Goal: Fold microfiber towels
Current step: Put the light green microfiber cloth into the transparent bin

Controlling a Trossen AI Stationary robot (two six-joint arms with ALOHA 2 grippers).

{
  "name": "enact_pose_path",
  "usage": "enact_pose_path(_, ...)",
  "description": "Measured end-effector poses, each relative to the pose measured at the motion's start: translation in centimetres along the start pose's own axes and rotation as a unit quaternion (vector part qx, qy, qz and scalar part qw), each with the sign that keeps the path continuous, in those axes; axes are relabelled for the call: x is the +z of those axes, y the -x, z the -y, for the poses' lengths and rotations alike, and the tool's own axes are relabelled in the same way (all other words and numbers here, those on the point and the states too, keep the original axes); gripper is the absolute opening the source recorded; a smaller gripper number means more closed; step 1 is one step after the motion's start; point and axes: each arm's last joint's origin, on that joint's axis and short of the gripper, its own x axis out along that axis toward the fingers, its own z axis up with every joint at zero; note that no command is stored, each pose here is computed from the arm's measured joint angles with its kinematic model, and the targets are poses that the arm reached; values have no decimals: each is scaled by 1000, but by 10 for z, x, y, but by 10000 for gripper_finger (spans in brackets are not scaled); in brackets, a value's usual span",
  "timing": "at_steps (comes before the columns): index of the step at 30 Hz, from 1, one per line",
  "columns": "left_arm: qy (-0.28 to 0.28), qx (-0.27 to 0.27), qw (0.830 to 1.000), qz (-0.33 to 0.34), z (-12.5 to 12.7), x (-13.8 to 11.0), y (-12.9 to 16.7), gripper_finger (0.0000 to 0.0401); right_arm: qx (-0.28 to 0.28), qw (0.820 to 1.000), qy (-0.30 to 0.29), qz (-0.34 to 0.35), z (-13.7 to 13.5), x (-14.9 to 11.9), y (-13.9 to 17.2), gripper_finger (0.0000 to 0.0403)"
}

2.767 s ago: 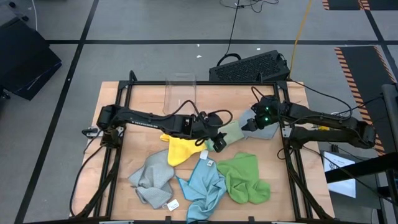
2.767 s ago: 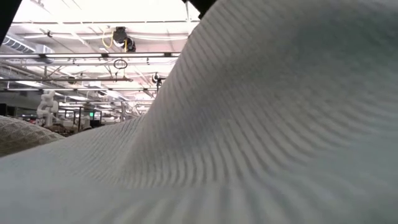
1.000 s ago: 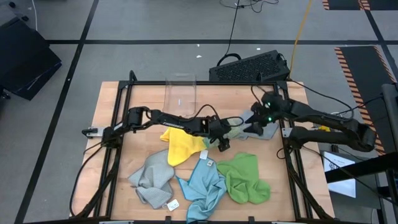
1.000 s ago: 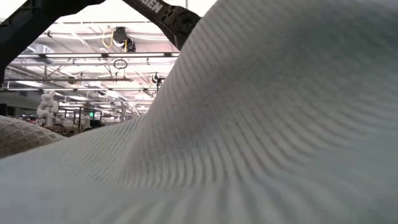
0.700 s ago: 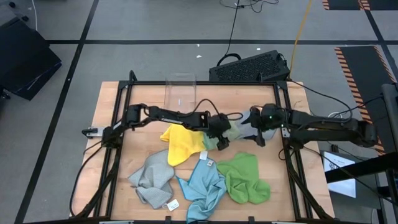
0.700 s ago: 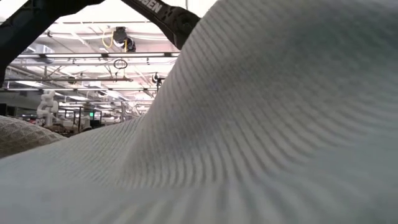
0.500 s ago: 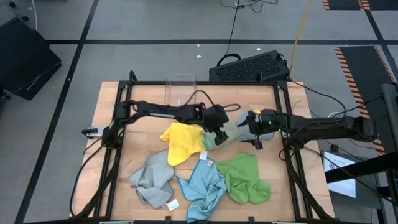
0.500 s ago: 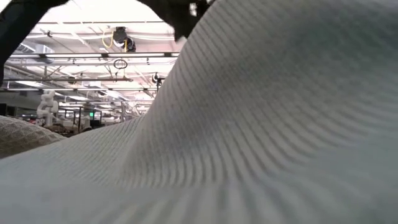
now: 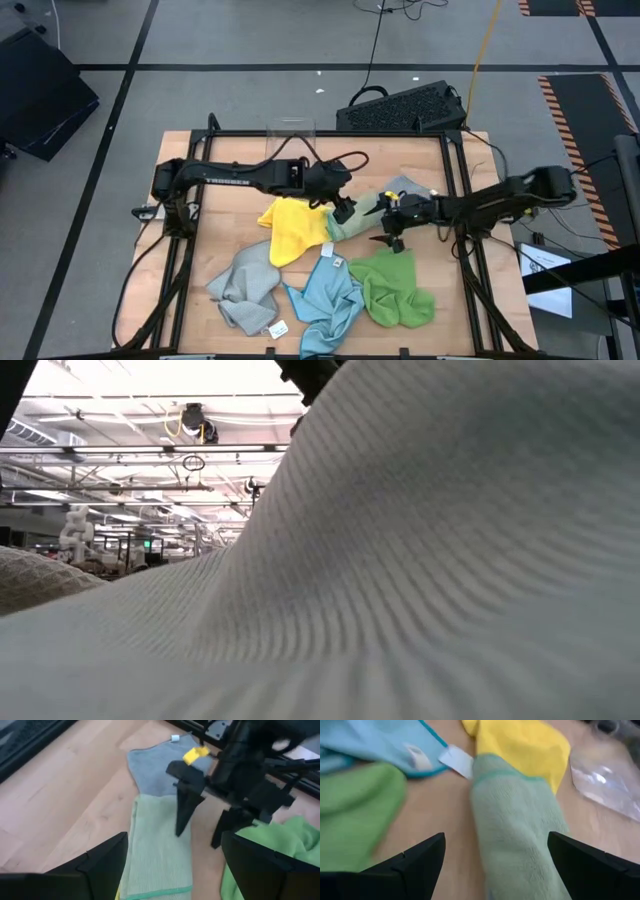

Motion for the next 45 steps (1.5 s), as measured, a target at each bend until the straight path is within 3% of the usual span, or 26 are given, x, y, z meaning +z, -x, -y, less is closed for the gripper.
enact_pose_path(5,-10,11,1000,3,10,-5,2,321,-15,999,40,-23,2,3,-24,328)
enact_pose_path(9,-7,23,1000,5,13,-8,3,321,-16,997,60,-54,3,0,-43,292)
enact_pose_path(14,4,24,1000,1,15,-10,3,321,-5,995,69,-68,1,-3,-57,226)
enact_pose_path(20,19,20,1000,0,19,-12,4,321,-14,995,68,-68,3,-1,-56,111)
enact_pose_path(24,44,1,999,18,21,-6,20,321,-27,995,69,-61,6,5,-50,40)
enact_pose_path(28,48,-5,999,22,22,-4,34,321,-44,997,59,-37,13,19,-37,16)
enact_pose_path(38,64,-10,998,8,34,-13,69,321,-65,988,-137,12,32,42,11,17)
enact_pose_path(42,55,-8,998,39,42,-12,81,321,-72,967,-235,65,42,57,36,17)
enact_pose_path(45,7,-1,998,68,51,-14,85,321,-75,938,-326,90,50,66,52,17)
